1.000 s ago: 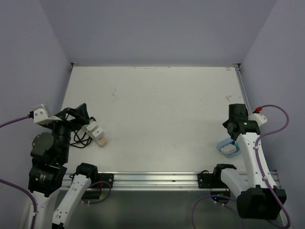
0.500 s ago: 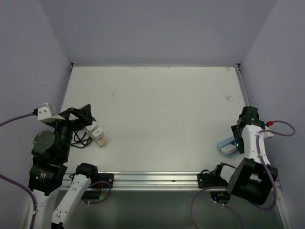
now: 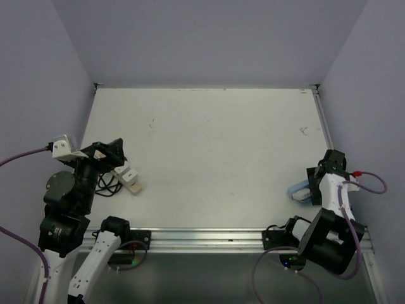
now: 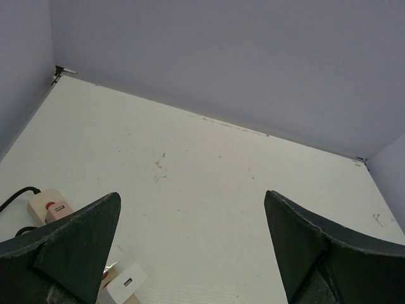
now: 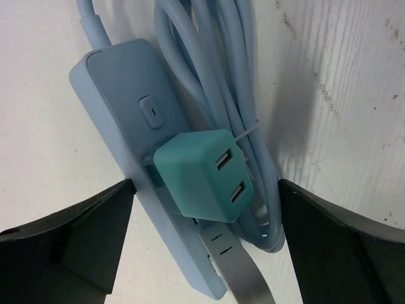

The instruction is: Pull the plug off the socket

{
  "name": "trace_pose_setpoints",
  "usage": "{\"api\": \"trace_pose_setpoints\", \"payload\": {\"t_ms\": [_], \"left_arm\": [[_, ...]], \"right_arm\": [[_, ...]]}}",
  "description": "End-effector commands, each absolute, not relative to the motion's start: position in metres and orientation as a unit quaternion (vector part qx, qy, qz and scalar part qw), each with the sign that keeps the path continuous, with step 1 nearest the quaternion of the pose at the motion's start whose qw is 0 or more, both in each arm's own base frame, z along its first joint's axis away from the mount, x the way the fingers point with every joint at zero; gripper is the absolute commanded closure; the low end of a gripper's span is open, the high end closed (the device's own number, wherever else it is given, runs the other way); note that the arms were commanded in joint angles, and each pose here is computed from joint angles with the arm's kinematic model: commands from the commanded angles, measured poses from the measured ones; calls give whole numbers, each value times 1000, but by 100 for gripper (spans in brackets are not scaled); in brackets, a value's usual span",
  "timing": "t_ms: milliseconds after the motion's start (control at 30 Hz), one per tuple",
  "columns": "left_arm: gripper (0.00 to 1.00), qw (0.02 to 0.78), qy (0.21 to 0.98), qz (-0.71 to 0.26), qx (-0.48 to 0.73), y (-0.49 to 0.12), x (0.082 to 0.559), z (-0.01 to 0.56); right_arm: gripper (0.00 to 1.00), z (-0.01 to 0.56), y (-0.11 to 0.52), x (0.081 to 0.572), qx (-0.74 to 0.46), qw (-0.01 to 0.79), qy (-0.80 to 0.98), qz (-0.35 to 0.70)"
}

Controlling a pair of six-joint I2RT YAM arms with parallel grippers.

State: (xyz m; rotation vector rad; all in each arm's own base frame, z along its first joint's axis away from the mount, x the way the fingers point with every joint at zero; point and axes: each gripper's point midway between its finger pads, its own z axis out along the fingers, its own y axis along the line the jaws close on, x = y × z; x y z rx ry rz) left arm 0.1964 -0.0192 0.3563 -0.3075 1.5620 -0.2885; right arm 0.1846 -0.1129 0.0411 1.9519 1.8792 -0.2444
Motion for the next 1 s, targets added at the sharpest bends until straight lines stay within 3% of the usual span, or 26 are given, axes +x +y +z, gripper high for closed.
{"api": "trace_pose_setpoints", "payload": {"t_ms": [0, 133, 200, 267, 467, 967], "left_arm": [[0, 686, 702, -139, -131, -25, 199, 356], [0, 683, 704, -142, -132, -27, 202, 353], [0, 681, 706, -146, -132, -28, 203, 351], [0, 679, 707, -148, -131, -30, 204, 350], [0, 679, 706, -149, -132, -30, 204, 349], [0, 681, 706, -140, -138, -24, 198, 347]], "right_arm": [[5, 21, -103, 181, 688, 193, 696, -73], [18, 22, -97, 201, 643, 219, 734, -28], [30, 24, -91, 208, 628, 224, 745, -6], [35, 26, -92, 212, 609, 231, 759, -4], [37, 41, -73, 242, 507, 256, 823, -1], [40, 60, 62, 310, 163, 259, 951, -31]]}}
